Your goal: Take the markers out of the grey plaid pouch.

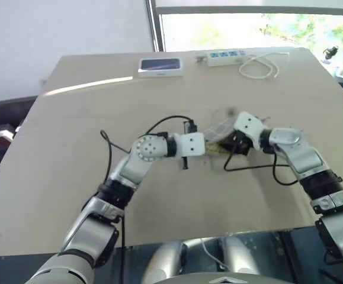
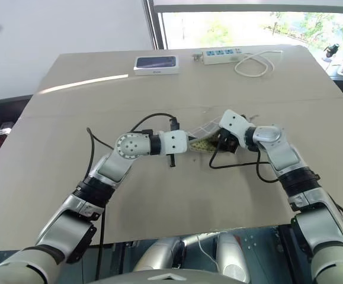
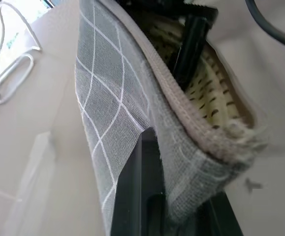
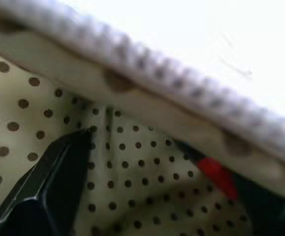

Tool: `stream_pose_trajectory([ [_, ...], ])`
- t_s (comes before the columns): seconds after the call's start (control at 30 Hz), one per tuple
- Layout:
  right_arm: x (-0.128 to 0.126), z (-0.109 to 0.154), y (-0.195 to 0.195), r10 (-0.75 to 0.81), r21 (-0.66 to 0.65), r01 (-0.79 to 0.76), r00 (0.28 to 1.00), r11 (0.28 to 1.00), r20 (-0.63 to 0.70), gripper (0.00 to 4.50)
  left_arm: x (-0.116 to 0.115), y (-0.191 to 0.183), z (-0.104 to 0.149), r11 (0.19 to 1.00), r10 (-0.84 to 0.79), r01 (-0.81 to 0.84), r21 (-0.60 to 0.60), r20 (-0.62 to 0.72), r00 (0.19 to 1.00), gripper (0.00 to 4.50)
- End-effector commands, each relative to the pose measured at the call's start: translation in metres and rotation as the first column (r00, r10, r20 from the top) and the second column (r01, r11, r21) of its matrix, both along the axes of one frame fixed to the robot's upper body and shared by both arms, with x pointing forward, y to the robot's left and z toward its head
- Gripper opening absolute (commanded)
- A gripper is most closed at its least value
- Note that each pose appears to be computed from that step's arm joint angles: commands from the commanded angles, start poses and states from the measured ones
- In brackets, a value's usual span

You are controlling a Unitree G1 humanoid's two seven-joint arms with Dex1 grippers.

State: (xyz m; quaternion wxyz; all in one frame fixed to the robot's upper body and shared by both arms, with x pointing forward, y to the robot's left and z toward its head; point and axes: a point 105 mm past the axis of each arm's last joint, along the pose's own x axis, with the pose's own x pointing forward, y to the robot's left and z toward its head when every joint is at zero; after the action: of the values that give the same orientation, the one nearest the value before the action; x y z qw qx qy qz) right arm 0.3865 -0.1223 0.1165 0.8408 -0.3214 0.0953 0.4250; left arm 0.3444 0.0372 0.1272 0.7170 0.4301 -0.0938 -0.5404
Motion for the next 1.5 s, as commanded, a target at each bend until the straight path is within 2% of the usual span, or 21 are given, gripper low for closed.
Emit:
stream_pose_trajectory([
  [0.03,0.006,0.008,-0.006,-0.041,-0.025,0.042,0.999,0.999,0.034,4.42,0.007,0.002,0.03,1.0,-0.022,0.019,0.017,0.168,0.985,0.0],
  [0.27,0.003,0.025,0.0,-0.063,-0.049,0.066,0.996,0.997,0.06,4.42,0.02,0.01,0.054,0.996,-0.025,0.001,0.085,0.284,0.958,0.0],
  [0.37,-0.001,0.033,0.009,-0.072,-0.036,0.074,0.996,0.997,0.053,4.42,0.023,0.011,0.073,0.994,-0.036,-0.004,0.112,0.358,0.933,0.0],
  [0.63,-0.007,0.037,0.024,-0.092,-0.028,0.092,0.996,0.995,0.023,4.42,0.021,0.0,0.104,0.998,-0.046,0.028,0.051,0.403,0.914,0.0],
  [0.8,-0.005,0.028,0.025,-0.107,-0.04,0.107,0.994,0.993,-0.004,4.42,0.02,-0.001,0.102,0.998,-0.052,0.037,0.046,0.383,0.922,0.0],
  [1.1,0.013,-0.013,0.015,-0.164,-0.112,0.156,0.984,0.981,-0.065,4.42,0.01,-0.004,0.089,0.998,-0.063,0.068,-0.008,0.271,0.961,0.0],
  [1.5,0.032,-0.034,0.01,-0.152,-0.089,0.141,0.979,0.986,-0.137,4.42,-0.001,-0.009,0.085,0.995,-0.068,0.079,-0.052,0.191,0.979,0.0],
])
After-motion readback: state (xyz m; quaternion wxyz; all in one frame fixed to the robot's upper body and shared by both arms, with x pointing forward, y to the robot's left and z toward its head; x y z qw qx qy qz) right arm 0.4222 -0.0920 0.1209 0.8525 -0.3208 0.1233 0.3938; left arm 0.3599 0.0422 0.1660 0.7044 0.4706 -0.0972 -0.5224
